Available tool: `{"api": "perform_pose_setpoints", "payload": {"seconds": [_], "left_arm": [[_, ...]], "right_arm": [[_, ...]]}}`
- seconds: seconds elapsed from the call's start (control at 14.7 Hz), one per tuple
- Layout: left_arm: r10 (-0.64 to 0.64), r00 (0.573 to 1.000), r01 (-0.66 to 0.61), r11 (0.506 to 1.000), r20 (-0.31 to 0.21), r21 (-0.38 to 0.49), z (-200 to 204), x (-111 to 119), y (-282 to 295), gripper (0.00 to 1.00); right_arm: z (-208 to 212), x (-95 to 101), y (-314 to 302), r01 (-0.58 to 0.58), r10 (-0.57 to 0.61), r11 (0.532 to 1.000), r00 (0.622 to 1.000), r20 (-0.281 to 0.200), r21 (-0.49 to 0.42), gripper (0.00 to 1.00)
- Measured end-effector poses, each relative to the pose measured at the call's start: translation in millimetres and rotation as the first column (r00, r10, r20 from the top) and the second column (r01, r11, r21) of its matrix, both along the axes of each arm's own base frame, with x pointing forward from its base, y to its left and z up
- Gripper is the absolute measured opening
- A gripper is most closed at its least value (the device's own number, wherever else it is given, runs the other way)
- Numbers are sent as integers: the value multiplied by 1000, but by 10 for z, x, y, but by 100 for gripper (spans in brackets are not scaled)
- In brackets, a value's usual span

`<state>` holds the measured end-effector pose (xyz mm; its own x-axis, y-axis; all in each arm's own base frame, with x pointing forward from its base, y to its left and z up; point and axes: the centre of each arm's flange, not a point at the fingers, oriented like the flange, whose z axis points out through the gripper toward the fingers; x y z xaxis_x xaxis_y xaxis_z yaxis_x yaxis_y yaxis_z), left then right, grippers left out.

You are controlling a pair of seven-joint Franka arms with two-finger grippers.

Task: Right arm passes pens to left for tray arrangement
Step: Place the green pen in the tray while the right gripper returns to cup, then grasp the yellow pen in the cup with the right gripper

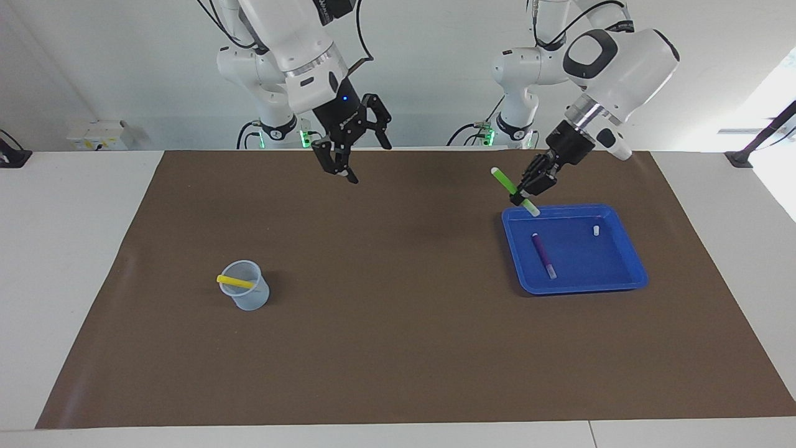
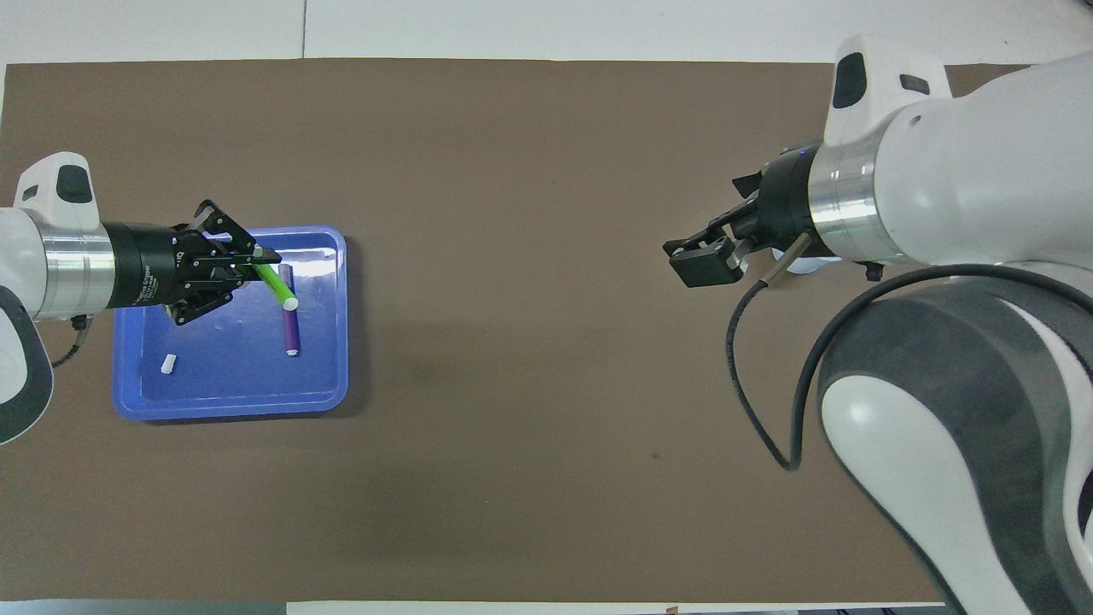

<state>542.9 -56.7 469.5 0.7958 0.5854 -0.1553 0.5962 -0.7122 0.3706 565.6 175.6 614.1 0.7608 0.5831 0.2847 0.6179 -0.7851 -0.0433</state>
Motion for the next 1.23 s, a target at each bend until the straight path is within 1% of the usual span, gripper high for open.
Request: {"api": "perform_pose_setpoints", "payload": {"seconds": [0.07,0.14,0.2,0.34,0.48,0.54,0.68,0.75,0.88,0.95,1.02,1.09,1.23], "left_arm": [[-100,995,99,993,7,60,-158,46,105,18],[-195,981,194,975,4,113,-298,87,176,18],[-287,958,284,945,-6,163,-420,128,221,18],[-444,895,439,867,-36,238,-657,208,287,18],[-540,839,535,802,-60,264,-898,262,390,18],[-565,822,562,782,-73,271,-997,280,433,18],[-587,805,584,762,-82,280,-1166,309,471,18],[-595,799,592,755,-87,283,-1244,319,471,18],[-607,788,606,739,-99,293,-1371,342,473,18],[-609,787,609,737,-104,292,-1421,346,475,18],[-609,786,611,737,-107,290,-1463,349,476,18],[-609,786,611,737,-107,289,-1491,354,477,18],[-608,787,609,739,-106,288,-1522,359,480,18]], "right_arm": [[-23,11,-78,47,-47,998,999,3,-41,100],[-50,16,-151,111,-111,992,994,-2,-58,100],[-79,32,-258,185,-186,981,982,-11,-64,100],[-145,90,-581,328,-330,943,944,-30,-56,100],[-245,170,-965,446,-448,894,894,-35,-44,100],[-313,195,-1124,509,-510,860,859,-43,-37,100],[-517,240,-1345,649,-648,761,759,-66,-16,100],[-649,269,-1415,699,-698,715,712,-81,-12,100],[-905,345,-1532,751,-749,660,656,-100,-15,100],[-1013,385,-1581,769,-766,639,635,-100,-8,100],[-1130,418,-1615,793,-789,609,607,-97,7,100],[-1249,438,-1627,820,-815,571,570,-100,20,100],[-1472,454,-1626,872,-864,489,488,-127,23,100]]}}
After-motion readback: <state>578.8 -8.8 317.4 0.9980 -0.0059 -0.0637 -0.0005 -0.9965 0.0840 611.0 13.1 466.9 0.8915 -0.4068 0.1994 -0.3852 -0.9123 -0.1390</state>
